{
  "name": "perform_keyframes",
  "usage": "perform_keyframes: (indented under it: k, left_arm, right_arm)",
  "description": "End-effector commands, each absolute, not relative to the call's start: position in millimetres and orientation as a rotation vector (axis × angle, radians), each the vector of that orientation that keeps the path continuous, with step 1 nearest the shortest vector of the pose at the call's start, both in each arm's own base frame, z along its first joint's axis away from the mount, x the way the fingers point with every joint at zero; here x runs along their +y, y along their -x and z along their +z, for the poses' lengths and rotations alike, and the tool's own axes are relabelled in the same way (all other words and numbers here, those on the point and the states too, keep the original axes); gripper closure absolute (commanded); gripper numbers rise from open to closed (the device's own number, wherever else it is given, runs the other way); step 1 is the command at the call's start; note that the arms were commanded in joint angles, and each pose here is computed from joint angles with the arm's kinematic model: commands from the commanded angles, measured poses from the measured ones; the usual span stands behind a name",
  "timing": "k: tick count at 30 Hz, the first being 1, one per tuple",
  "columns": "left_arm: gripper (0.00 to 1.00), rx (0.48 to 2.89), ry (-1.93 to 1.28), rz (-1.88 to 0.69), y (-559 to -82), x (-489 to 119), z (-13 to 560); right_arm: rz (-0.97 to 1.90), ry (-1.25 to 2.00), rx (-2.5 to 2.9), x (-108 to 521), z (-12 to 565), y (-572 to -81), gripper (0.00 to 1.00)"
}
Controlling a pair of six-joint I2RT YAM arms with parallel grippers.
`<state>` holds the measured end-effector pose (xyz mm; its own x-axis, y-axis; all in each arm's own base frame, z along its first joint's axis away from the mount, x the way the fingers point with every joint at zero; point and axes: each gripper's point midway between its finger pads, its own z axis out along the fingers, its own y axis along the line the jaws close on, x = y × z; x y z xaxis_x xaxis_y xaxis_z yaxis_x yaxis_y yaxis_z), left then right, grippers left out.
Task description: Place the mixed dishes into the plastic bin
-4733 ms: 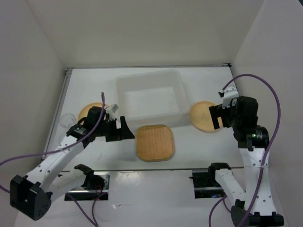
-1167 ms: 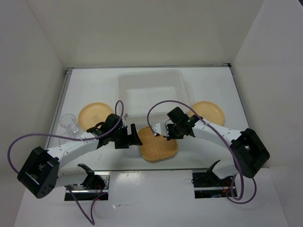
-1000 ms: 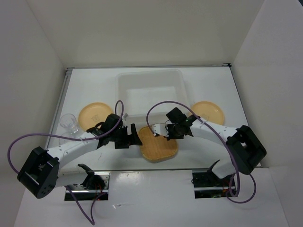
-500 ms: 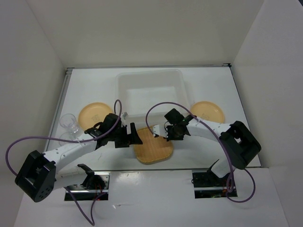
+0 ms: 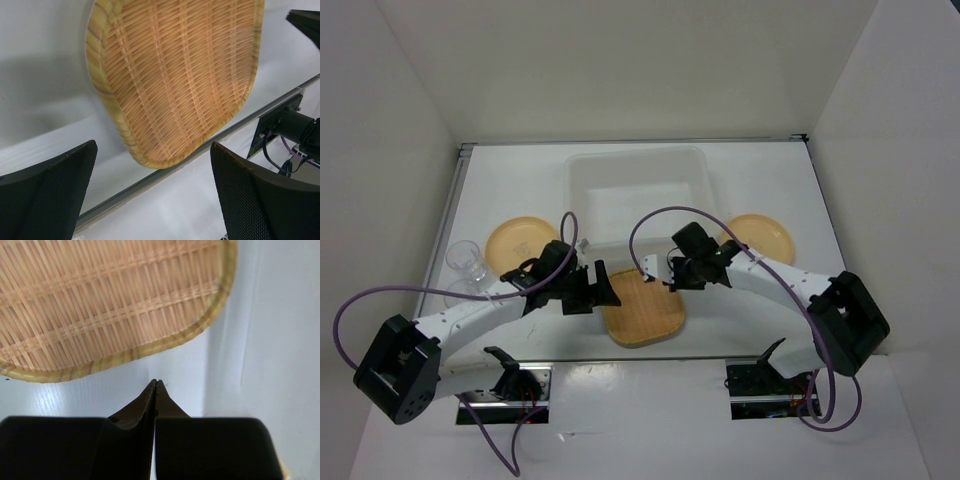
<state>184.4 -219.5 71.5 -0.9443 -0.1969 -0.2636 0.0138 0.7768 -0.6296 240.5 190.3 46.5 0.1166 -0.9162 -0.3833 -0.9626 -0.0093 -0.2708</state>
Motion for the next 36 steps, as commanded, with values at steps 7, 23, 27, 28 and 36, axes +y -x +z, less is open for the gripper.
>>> perform_keyframes:
  k: [7, 23, 27, 28, 36]
  left_arm:
    - [0.00, 2.698, 0.160, -0.938, -184.3, -222.9, 63.0]
    - [0.00, 2.707, 0.163, -0.933, -185.1, -223.3, 59.4]
    - [0.00, 2.709, 0.159, -0.943, -183.1, -223.8, 57.9]
    - [0.00, 2.710, 0.159, -0.943, -183.1, -223.8, 57.9]
    - [0.00, 2.710, 0.132, -0.977, -183.3, -228.6, 57.1]
  right_arm:
    - [0.231, 1.955, 1.747, 218.9, 63.1, -236.9, 1.00]
    - [0.234, 2.036, 1.793, 217.5, 31.5, -234.5, 1.00]
    - [0.213, 2.048, 1.814, 213.3, 23.4, -234.6, 1.00]
    - [0.213, 2.048, 1.814, 213.3, 23.4, -234.6, 1.00]
    - [0.213, 2.048, 1.814, 214.2, 21.3, -235.7, 1.00]
